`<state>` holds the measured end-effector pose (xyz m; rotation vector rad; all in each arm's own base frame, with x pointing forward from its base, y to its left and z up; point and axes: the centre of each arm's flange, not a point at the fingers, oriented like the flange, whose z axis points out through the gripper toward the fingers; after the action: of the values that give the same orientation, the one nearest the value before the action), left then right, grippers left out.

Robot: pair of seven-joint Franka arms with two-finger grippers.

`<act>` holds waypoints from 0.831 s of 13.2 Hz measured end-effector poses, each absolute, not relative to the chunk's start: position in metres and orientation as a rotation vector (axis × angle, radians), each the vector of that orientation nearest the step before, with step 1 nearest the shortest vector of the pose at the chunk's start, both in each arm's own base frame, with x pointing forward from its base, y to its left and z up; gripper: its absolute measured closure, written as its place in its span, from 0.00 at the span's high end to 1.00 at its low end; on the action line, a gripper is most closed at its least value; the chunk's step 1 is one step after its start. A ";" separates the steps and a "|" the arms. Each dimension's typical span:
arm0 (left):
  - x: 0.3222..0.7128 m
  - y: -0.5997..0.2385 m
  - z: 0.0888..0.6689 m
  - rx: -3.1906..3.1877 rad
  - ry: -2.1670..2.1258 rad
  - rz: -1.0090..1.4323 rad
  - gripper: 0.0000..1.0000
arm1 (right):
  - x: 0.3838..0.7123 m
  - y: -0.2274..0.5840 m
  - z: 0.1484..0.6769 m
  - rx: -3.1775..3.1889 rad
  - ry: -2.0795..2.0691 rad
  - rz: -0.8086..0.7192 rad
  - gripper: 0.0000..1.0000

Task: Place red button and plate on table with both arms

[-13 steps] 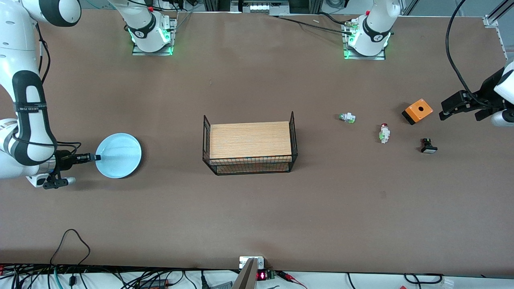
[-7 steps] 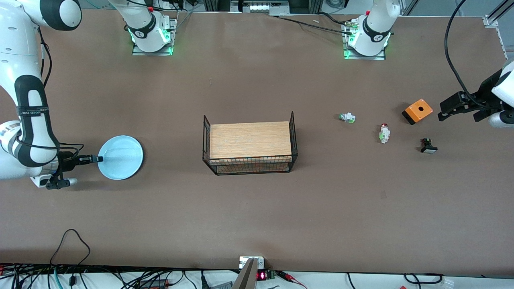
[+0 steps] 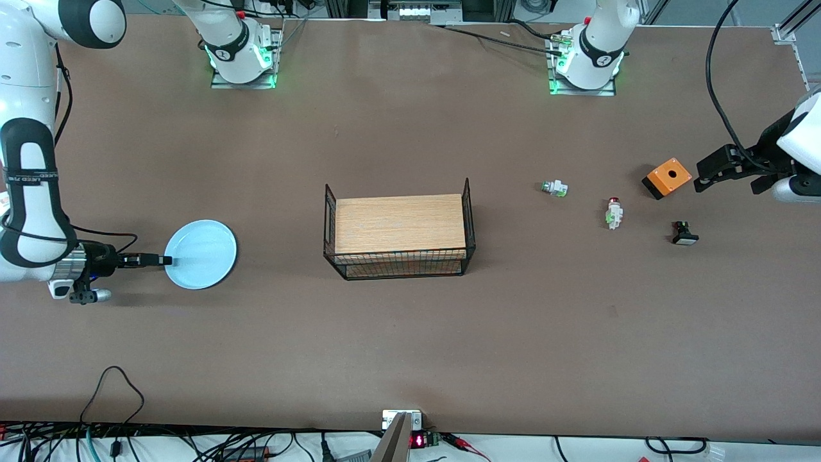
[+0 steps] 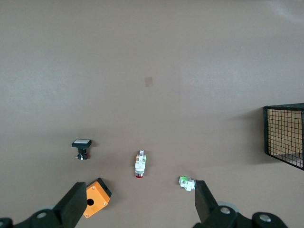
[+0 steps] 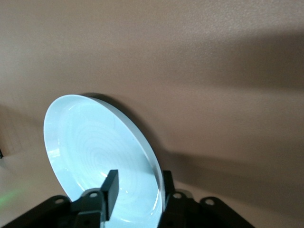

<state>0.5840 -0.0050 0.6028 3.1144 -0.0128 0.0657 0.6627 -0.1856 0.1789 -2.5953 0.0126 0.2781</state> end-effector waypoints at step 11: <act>0.584 -0.002 0.602 3.115 -0.004 0.064 1.00 | 0.717 -0.165 0.332 -2.714 -0.254 0.130 0.59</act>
<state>0.5840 -0.0017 0.6023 3.1147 -0.0038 0.0636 0.7171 -0.1653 0.3316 -2.7135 -0.2543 0.1300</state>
